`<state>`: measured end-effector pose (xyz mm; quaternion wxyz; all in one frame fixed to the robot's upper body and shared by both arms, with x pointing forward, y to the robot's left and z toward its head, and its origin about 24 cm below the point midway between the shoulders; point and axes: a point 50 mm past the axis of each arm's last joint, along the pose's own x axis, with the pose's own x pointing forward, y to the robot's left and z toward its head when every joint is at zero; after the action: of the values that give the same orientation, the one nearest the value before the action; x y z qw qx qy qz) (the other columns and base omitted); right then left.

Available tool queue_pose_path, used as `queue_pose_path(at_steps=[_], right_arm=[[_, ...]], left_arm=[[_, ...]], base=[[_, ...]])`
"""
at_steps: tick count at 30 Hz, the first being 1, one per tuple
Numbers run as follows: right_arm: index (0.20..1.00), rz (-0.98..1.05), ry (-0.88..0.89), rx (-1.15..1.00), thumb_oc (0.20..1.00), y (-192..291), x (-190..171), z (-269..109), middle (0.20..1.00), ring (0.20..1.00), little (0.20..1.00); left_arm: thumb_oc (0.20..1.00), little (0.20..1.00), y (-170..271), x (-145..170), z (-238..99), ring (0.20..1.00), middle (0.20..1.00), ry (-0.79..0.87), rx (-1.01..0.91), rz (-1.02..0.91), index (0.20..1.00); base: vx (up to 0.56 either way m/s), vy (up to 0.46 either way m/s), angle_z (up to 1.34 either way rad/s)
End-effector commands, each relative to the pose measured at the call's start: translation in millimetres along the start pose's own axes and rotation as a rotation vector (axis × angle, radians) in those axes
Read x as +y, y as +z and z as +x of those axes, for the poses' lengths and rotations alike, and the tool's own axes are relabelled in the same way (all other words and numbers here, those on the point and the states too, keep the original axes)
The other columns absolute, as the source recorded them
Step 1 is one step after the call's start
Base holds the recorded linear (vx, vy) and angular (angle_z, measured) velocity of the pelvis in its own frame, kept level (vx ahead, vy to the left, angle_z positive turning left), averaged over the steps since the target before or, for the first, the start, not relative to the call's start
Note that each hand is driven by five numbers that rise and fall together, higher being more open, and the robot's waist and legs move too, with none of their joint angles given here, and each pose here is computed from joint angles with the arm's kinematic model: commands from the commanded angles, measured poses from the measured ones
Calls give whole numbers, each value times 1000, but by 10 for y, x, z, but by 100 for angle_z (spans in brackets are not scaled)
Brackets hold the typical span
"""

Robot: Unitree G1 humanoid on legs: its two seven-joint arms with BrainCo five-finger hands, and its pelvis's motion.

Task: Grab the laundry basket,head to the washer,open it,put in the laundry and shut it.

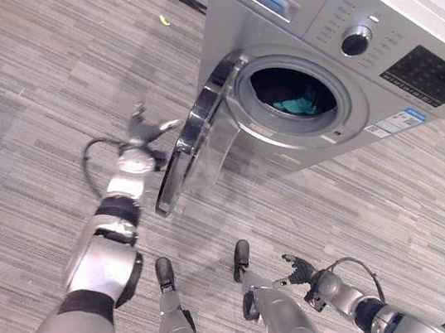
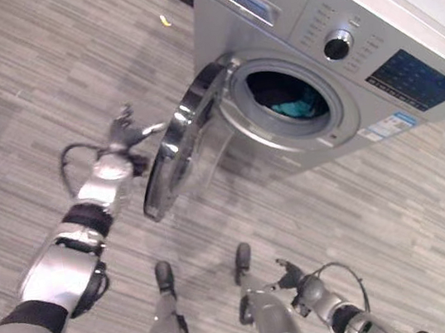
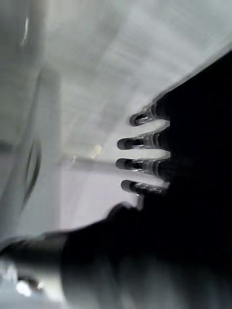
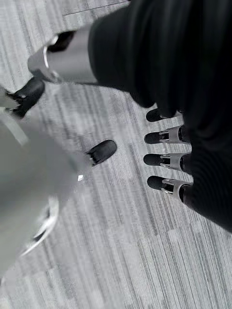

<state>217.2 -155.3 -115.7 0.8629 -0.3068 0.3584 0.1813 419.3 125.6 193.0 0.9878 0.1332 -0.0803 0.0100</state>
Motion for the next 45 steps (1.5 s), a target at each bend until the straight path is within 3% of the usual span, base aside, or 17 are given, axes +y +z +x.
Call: queue_pose_path(at_steps=[1,2,3,4,5,7,8,13,19,24,26,29,34,38,42,43,45], right_arm=[[1000,21,-16,75,1000,-304,12,-89,1000,1000,1000],[1000,16,-10,106,1000,-406,46,-123,1000,1000,1000],[1000,18,-7,122,1000,-462,65,-145,1000,1000,1000],[1000,18,-7,122,1000,-463,66,-146,1000,1000,1000],[1000,21,-10,144,1000,-518,74,-163,1000,1000,1000],[1000,27,-22,162,1000,-547,57,-167,1000,1000,1000],[1000,27,-22,162,1000,-547,57,-167,1000,1000,1000],[1000,62,-57,184,1000,-575,-9,-167,1000,1000,1000],[1000,66,-78,180,1000,-626,-81,-198,1000,1000,1000],[1000,41,-74,241,1000,-880,-114,-315,1000,1000,1000],[1000,32,-51,249,1000,-929,-62,-339,1000,1000,1000],[1000,50,-46,236,1000,-892,-47,-319,1000,1000,1000],[1000,91,-54,204,1000,-820,-125,-282,1000,1000,1000],[1000,109,-50,231,1000,-926,-186,-328,1000,1000,1000],[1000,120,-46,312,1000,-1137,-158,-426,1000,1000,1000],[1000,132,-36,396,1000,-1330,-90,-528,1000,1000,1000],[1000,132,-36,396,1000,-1330,-91,-528,1000,1000,1000]], left_arm=[[1000,1000,379,-435,-2,1000,1000,-91,-140,-101,1000],[1000,1000,375,-827,-154,1000,1000,-202,-149,-189,1000],[1000,1000,345,-1050,-270,1000,1000,-265,-142,-245,1000],[1000,1000,344,-1051,-272,1000,1000,-265,-142,-245,1000],[1000,1000,265,-1439,-514,1000,1000,-390,-108,-322,1000],[1000,1000,153,-1771,-776,1000,1000,-499,-46,-400,1000],[1000,1000,153,-1771,-776,1000,1000,-499,-46,-400,1000],[1000,1000,-26,-2367,-1395,1000,1000,-726,117,-559,1000],[1000,1000,-43,-2521,-1675,1000,1000,-872,112,-549,1000],[1000,1000,-187,-2115,-1501,1000,1000,-855,6,-446,1000],[1000,1000,-585,-1742,-1466,1000,1000,-805,33,-334,1000],[1000,1000,-933,-1494,-1519,1000,1000,-750,111,-281,1000],[1000,1000,-1946,-611,-2004,1000,1000,-522,442,-240,1000],[1000,1000,-2439,22,-2494,1000,1000,-354,651,-192,1000],[1000,1000,-2641,384,-2746,1000,1000,-175,755,-163,1000],[1000,1000,-2810,543,-2977,1000,1000,-81,873,-97,1000],[1000,1000,-2810,541,-2975,1000,1000,-81,872,-97,1000]], base=[[15,-56,1],[22,-74,-2],[17,-53,-7],[20,-36,-8],[22,-29,-8],[23,-29,-5],[17,-26,-5],[22,-56,-8],[0,-63,-20],[36,-51,-14],[79,-40,-1],[69,-21,5],[93,-8,15],[90,19,23],[44,58,23],[40,61,18],[35,49,23]])
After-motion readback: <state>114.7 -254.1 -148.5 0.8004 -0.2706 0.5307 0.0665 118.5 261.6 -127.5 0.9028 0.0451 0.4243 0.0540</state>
